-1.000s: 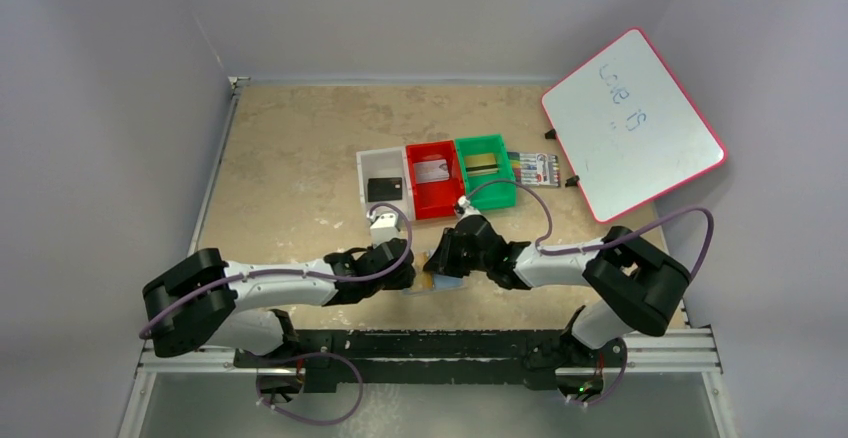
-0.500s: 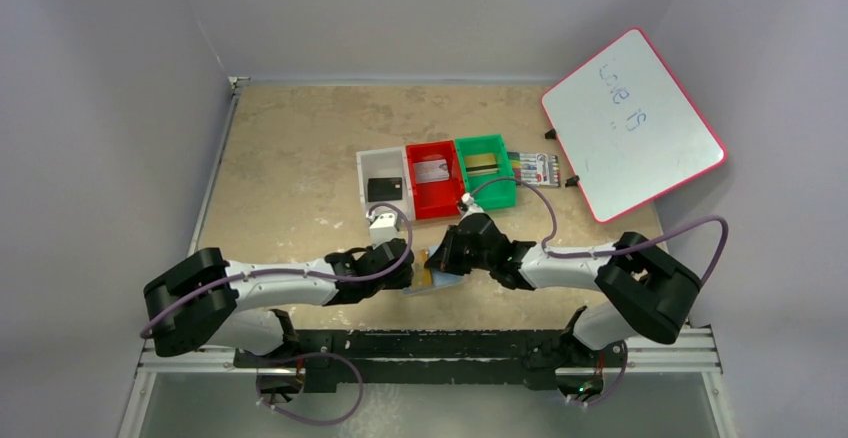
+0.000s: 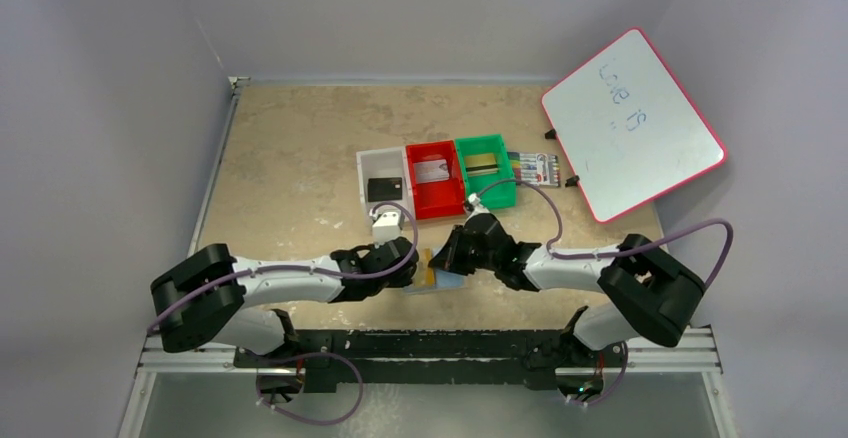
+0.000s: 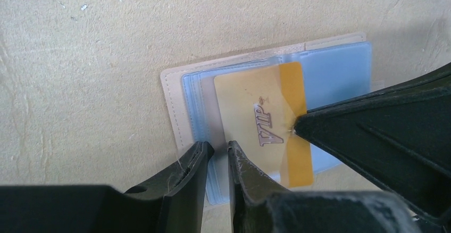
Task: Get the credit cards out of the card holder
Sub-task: Remove the credit card from the card holder.
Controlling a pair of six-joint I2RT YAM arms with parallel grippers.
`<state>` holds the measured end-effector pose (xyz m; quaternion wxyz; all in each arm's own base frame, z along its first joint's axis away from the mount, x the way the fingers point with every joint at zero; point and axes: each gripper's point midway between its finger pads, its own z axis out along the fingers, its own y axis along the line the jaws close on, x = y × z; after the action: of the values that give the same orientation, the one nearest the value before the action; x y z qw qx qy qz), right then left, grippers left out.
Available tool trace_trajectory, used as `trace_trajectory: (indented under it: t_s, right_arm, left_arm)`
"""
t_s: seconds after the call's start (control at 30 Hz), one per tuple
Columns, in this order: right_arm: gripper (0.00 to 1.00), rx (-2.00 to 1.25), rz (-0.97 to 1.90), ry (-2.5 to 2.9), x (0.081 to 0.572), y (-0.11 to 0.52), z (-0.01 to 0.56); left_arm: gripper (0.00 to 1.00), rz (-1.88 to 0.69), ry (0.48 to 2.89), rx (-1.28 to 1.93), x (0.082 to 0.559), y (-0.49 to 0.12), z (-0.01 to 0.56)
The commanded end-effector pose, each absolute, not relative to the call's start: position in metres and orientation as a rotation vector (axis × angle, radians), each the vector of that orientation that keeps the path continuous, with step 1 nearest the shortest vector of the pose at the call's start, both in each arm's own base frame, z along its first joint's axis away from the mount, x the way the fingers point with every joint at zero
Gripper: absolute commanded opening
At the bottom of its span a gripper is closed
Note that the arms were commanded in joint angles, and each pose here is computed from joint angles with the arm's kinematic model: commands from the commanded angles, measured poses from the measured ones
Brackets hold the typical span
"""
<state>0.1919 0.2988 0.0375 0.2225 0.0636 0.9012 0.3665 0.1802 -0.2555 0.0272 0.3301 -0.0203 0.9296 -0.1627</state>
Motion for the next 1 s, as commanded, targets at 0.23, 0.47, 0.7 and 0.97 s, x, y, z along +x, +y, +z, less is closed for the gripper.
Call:
trace_trajectory:
  t_s: [0.23,0.47,0.7,0.97]
  right_arm:
    - [0.0,0.219,1.06,2.456,0.197,0.287,0.039]
    - [0.0,0.246,1.038,2.453,0.199,0.276,0.038]
    - [0.1,0.218,1.142,2.419,0.195,0.285,0.045]
    - [0.13,0.186,1.238,2.401,0.196,0.299,0.05]
  left_arm:
    - [0.2,-0.329,2.433,-0.003,0.181,-0.25,0.024]
    - [0.2,-0.316,2.436,0.012,0.181,-0.252,0.024]
    - [0.2,-0.358,2.434,0.058,0.179,-0.265,0.026]
    - [0.2,-0.346,2.439,0.072,0.177,-0.269,0.025]
